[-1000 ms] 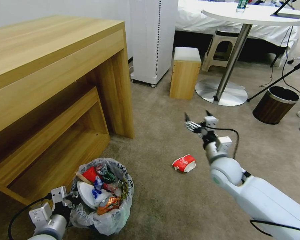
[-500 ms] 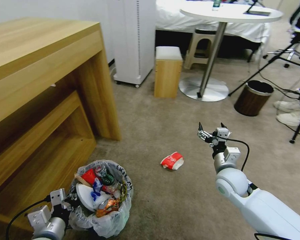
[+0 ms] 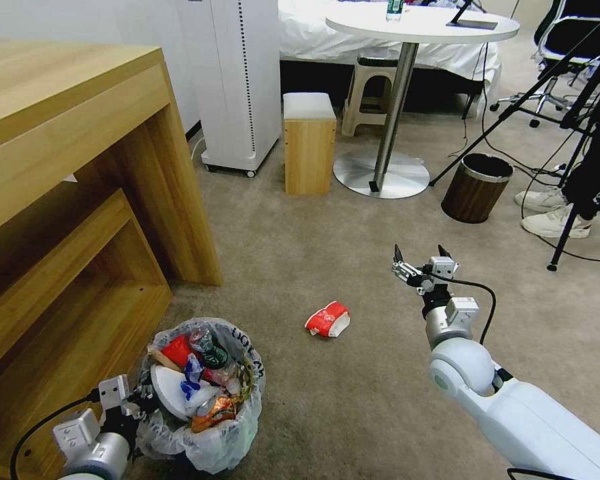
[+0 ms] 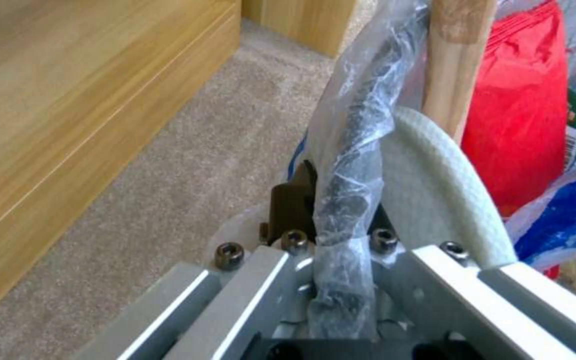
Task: Pick up the trash bin and place the garbage on the floor into it.
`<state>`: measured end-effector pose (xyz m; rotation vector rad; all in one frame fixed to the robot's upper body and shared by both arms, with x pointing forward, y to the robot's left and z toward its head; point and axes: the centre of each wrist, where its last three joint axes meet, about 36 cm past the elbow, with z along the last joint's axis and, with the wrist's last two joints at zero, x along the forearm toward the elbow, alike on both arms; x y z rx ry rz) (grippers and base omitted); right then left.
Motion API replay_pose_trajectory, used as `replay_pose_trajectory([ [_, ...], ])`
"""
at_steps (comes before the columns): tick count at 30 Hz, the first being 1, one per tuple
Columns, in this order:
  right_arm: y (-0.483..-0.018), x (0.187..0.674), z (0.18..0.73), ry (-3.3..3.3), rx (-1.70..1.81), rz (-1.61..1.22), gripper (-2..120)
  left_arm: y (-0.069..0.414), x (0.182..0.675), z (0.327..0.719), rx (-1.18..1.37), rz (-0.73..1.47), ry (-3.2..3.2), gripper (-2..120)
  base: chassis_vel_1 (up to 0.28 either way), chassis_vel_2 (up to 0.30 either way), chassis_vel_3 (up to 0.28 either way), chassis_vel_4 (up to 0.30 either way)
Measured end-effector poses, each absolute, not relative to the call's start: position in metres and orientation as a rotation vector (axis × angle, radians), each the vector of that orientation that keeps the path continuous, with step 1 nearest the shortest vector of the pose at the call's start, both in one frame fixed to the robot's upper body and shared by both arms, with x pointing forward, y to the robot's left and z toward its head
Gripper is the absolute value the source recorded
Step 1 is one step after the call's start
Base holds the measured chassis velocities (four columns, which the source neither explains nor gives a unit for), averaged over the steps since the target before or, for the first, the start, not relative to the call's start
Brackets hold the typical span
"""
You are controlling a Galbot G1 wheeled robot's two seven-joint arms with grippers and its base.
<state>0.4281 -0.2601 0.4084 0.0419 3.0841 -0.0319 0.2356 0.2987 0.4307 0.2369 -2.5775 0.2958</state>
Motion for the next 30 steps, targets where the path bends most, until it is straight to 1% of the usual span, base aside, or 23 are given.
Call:
replay_pose_trajectory([
  [15, -0.258, 0.424, 0.401, 3.091, 0.005, -0.051, 100, 0.3, 0.236, 0.43, 0.245, 0.296, -2.571, 0, 0.0, 0.0, 0.0, 0.0],
  [21, -0.256, 0.424, 0.401, 3.09, -0.007, -0.049, 100, 0.301, 0.236, 0.431, 0.249, 0.295, -2.573, 0, -0.112, 0.093, 0.096, -0.087],
  [30, -0.254, 0.423, 0.397, 3.09, -0.012, -0.043, 100, 0.3, 0.238, 0.429, 0.248, 0.301, -2.573, 0, -0.169, 0.168, 0.171, -0.173],
])
